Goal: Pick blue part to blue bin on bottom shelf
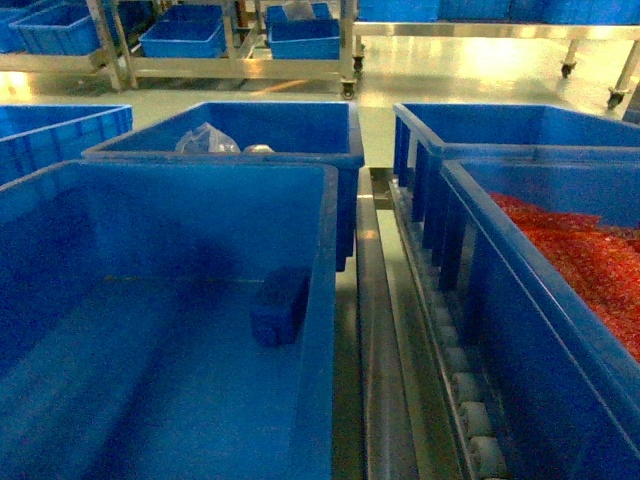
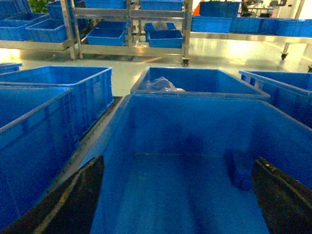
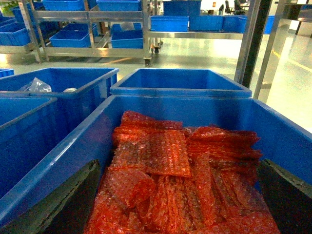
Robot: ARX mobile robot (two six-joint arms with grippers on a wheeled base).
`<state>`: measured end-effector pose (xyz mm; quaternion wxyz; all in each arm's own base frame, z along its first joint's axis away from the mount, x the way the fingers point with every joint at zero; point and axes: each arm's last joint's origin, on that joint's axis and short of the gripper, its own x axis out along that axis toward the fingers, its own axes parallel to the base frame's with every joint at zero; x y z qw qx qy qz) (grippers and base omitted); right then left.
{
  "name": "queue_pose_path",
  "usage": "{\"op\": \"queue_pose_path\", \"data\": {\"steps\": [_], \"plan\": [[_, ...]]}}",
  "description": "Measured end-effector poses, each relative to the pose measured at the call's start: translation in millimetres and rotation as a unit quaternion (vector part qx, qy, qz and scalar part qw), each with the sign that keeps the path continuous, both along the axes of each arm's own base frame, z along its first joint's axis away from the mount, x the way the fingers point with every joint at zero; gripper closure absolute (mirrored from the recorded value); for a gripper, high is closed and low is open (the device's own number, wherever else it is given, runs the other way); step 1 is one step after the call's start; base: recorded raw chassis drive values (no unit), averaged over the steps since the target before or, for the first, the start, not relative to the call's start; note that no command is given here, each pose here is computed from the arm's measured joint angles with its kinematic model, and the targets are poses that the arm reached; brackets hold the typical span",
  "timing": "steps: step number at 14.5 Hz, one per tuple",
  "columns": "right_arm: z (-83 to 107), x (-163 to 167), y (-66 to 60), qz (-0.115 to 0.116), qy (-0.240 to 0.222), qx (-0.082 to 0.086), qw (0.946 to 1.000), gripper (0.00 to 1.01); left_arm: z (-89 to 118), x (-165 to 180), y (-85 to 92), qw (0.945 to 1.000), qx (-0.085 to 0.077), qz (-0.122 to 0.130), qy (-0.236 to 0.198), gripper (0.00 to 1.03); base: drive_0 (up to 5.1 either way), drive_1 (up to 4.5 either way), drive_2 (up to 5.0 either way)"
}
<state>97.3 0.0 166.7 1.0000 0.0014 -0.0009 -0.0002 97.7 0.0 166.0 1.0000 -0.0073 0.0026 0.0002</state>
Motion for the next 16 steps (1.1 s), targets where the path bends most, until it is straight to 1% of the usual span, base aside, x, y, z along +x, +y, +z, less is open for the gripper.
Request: {"op": "queue_pose_path", "data": {"steps": [1, 2, 3, 16], "plan": [[0.0, 0.0, 0.0, 0.000, 0.000, 0.000, 1.0000, 0.03, 0.0, 0.0, 0.0, 1.0000, 0.000, 0.000, 0.000, 0.04, 0.0, 0.00, 0.0], [0.0, 0.0, 0.0, 0.000, 0.000, 0.000, 1.0000, 0.03, 0.0, 0.0, 0.0, 1.0000, 0.001, 0.000, 0.000, 0.03, 0.0, 0.00, 0.0], [0.0, 0.0, 0.0, 0.000, 0.000, 0.000, 1.0000, 0.03, 0.0, 0.0, 0.0, 1.0000, 0.001, 0.000, 0.000, 0.05, 0.0, 0.00, 0.0], [0.0, 0.0, 0.0, 0.000, 0.000, 0.000, 1.0000, 0.03, 0.0, 0.0, 0.0, 1.0000, 0.000, 0.000, 0.000, 0.05, 0.0, 0.00, 0.0]]}}
